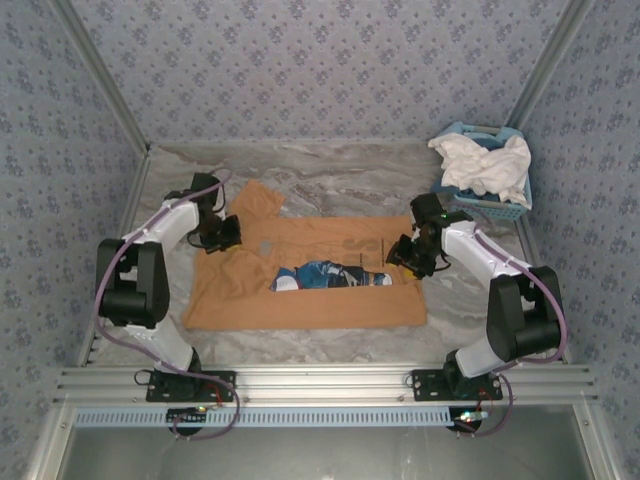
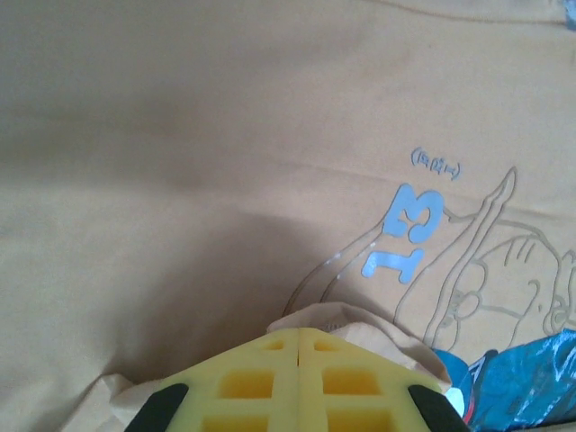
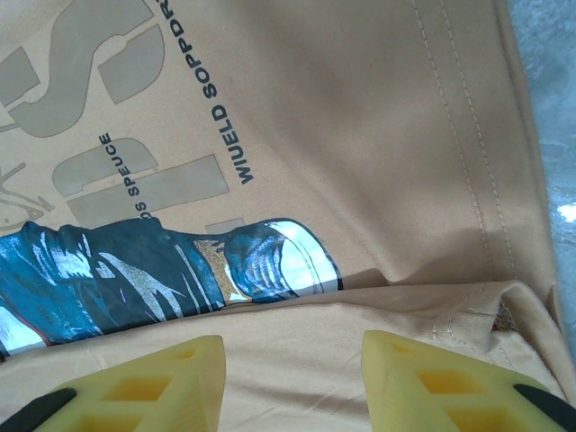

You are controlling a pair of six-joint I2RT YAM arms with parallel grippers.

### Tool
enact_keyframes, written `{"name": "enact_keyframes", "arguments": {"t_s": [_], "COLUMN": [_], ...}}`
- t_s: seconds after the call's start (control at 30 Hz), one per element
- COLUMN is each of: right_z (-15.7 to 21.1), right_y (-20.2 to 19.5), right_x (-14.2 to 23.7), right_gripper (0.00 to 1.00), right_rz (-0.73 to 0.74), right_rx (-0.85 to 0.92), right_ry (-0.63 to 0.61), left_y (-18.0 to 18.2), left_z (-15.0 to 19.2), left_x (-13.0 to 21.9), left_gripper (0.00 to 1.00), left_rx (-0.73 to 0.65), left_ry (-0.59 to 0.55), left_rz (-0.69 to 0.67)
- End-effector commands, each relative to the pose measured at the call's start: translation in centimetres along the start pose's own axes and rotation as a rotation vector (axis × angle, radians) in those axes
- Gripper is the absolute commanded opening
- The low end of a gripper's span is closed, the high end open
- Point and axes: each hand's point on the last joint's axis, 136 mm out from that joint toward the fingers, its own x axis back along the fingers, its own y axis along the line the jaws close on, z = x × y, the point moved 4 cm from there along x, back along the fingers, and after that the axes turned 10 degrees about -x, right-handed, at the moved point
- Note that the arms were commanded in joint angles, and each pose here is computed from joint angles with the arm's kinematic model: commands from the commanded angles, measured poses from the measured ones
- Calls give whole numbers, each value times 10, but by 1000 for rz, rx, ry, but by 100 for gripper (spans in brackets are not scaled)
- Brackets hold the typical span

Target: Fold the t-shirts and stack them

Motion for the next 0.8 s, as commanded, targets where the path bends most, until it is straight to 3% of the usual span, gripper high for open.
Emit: {"name": "enact_keyframes", "arguments": {"t_s": [0.0,0.13,0.23,0.3,0.53,0.63,0.77], "right_z": [-2,-1,-1,-2,-22,-39,-66], "right_y": [2,1,0,1,16,28,47], "right_x": [1,0,-1,-1,3,4,6], "right_gripper": [46,46,46,46,46,46,48], "right_rz": [-5,3,1,0,-23,-45,-86], "right_rx": [15,16,16,16,28,28,95], "right_ry": [9,10,9,4,-58,-91,-155], "left_y": [-3,1,9,10,8,6,-3], "left_z": [4,1,-4,-10,-49,-71,-109], "left_x": [4,6,9,15,36,28,14], "left_gripper": [0,1,28,35,36,37,46], "left_rx": [-55,-84,-66,-51,15,77,155], "left_ry": [-16,-68,-102,-138,-238,-226,-262], "left_rz": [42,15,-39,-64,-120,-124,-78]}}
